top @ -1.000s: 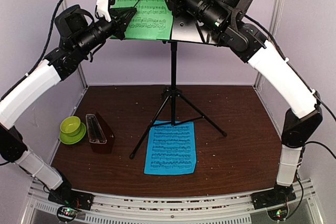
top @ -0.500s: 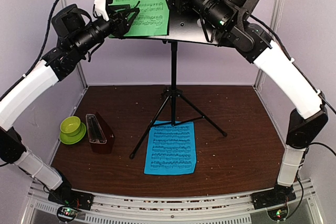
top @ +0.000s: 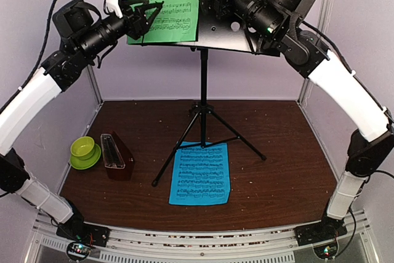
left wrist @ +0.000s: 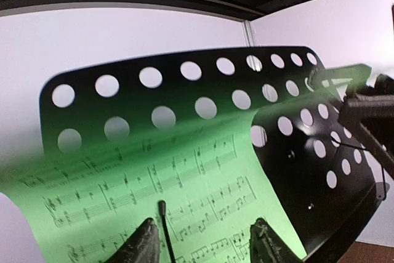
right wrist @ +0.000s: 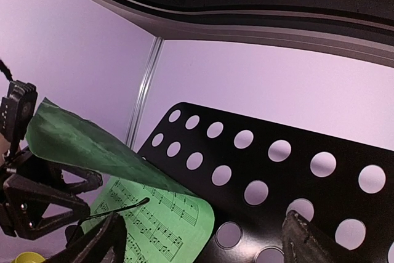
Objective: Set up the instrument practice props
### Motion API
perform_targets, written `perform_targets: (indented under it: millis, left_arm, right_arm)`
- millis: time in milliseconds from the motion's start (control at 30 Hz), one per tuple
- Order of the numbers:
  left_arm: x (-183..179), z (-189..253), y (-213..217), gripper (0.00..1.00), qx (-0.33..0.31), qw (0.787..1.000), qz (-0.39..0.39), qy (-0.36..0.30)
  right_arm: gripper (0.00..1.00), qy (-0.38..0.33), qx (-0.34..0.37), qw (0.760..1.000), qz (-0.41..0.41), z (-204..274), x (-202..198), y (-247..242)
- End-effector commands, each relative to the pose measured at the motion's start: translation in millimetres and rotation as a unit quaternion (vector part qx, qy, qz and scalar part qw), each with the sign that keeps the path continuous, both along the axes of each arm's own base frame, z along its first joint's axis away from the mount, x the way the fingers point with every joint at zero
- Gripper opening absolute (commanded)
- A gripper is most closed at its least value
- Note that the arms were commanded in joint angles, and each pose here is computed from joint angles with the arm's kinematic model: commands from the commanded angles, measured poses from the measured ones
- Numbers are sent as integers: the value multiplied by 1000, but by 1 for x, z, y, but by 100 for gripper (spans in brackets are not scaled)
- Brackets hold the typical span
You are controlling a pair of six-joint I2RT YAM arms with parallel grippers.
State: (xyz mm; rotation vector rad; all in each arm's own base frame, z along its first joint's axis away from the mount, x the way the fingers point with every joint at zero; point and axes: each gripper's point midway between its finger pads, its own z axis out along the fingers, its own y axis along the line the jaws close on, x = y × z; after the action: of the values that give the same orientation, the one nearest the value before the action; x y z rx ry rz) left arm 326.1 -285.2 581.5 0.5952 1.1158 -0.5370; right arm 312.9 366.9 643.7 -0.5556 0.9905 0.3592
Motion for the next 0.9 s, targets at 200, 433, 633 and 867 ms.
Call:
perform_targets:
  millis: [200,433,633,867]
  left_arm:
    - [31,84,16,49,-43,993,88,-60]
    - [58,104,2,53,-77,989,82,-99]
    - [74,97,-7,53,-80,988,88,-100]
    - [64,102,-6,52,-90,990,64,-92]
  right_arm:
    - [94,18,30,999,9,2,-15,-21]
    - [97,35,22,999,4,-11,-16,-26]
    - [100,40,18,999,2,-15,-17,-27]
    - [100,35,19,999,5,-10,-17,-25]
